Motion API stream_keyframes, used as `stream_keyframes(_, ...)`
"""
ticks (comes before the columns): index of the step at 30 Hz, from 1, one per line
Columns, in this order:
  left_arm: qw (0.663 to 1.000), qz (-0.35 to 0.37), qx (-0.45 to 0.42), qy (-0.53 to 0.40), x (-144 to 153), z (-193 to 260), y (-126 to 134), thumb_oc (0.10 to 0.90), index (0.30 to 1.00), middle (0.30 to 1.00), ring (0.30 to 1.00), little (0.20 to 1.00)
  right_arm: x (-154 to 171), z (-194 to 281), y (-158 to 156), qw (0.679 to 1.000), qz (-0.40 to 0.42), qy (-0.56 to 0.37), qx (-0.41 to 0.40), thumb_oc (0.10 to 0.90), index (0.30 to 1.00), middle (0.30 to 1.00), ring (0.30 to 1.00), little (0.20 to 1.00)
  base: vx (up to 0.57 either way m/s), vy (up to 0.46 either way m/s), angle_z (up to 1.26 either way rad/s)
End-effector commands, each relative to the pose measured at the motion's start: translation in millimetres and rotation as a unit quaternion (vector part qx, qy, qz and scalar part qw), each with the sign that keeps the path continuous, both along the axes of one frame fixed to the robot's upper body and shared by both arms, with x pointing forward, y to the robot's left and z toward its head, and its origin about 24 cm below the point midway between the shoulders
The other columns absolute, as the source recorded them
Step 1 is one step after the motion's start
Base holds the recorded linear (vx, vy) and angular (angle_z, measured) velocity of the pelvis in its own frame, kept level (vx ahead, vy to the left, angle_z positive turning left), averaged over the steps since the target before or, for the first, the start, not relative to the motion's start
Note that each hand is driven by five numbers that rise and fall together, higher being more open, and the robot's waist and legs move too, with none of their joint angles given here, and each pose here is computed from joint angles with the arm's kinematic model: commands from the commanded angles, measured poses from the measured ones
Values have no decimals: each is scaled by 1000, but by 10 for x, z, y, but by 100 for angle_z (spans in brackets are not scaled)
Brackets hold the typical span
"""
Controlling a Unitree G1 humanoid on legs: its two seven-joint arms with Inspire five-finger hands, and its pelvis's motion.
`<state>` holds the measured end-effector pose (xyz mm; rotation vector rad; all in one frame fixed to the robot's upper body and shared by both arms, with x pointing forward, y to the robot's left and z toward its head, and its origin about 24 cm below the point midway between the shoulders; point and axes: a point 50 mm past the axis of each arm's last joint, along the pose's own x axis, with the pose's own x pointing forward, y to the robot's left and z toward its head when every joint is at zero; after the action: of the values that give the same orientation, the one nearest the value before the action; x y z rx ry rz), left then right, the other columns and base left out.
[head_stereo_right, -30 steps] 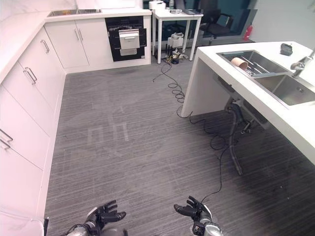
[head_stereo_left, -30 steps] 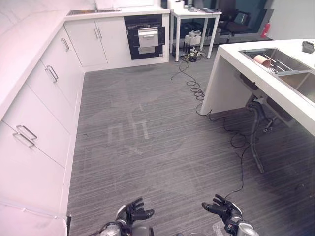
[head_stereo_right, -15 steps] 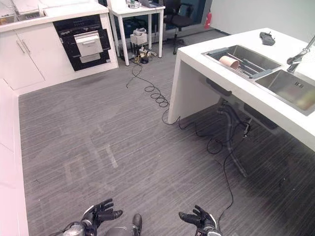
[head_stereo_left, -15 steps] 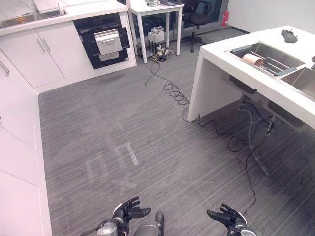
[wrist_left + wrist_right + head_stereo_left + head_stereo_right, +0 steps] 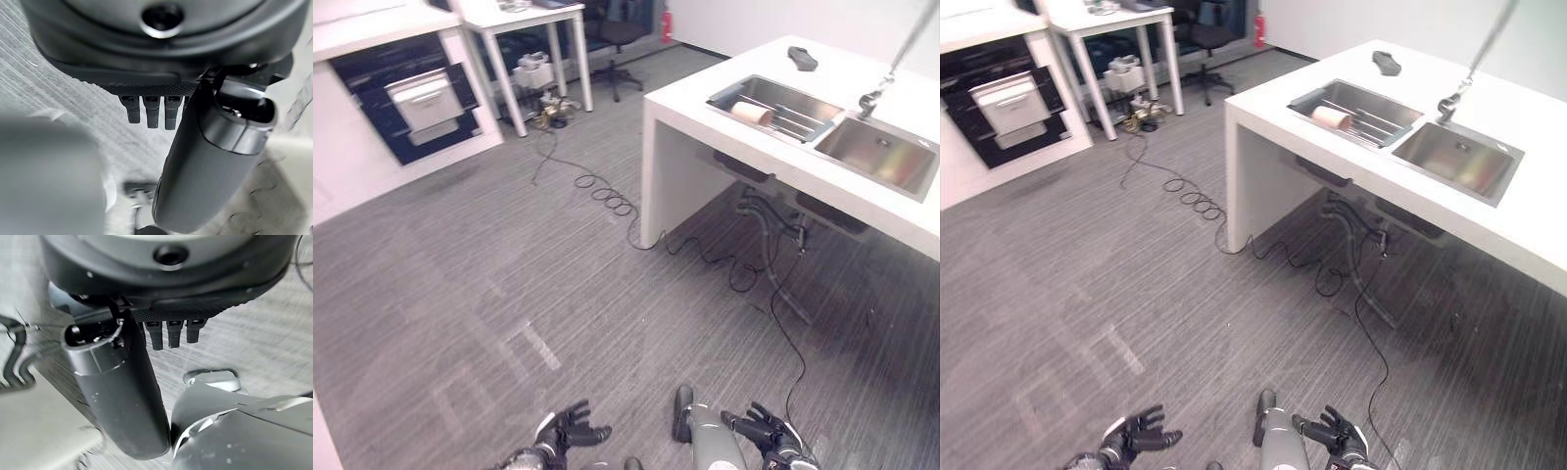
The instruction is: Place the dishes in the dishwasher.
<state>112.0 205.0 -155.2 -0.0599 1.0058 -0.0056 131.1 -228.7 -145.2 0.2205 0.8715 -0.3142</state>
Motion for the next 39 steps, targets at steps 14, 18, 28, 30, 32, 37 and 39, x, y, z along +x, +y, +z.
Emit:
stream_keyframes(14, 987, 158, 4, 1, -84, -10, 206, 800, 900, 900, 900, 900, 122, 66, -130, 989, 134, 20, -58, 800, 900, 900, 900, 900, 417, -114, -77)
stream_keyframes(18, 987, 163, -3, 4, -111, -16, 224, 800, 900, 900, 900, 900, -4, 9, -146, 990, 118, 47, -61, 800, 900, 900, 900, 900, 382, 225, -61)
stream_keyframes(28, 989, 147, 9, 15, -94, -2, 308, 800, 900, 900, 900, 900, -138, -41, -155, 985, 131, 79, -82, 800, 900, 900, 900, 900, 293, 222, -32)
stream_keyframes(30, 989, 147, 11, 16, -78, 10, 353, 800, 900, 900, 900, 900, -146, -53, -134, 987, 116, 83, -77, 800, 900, 900, 900, 900, 187, 158, 18)
stream_keyframes(32, 990, 140, 17, 20, -62, 18, 384, 800, 900, 900, 900, 900, -179, -67, -135, 992, 68, 86, -64, 800, 900, 900, 900, 900, 183, 165, 21)
stream_keyframes(37, 989, 142, 20, 35, -104, 8, 408, 800, 900, 900, 900, 900, -280, -80, -180, 992, 52, 94, -65, 800, 900, 900, 900, 900, 93, 155, -5)
stream_keyframes(39, 986, 159, 15, 44, -198, -15, 408, 800, 900, 900, 900, 900, -263, -68, -215, 992, 55, 95, -69, 800, 900, 900, 900, 900, 106, 50, -25)
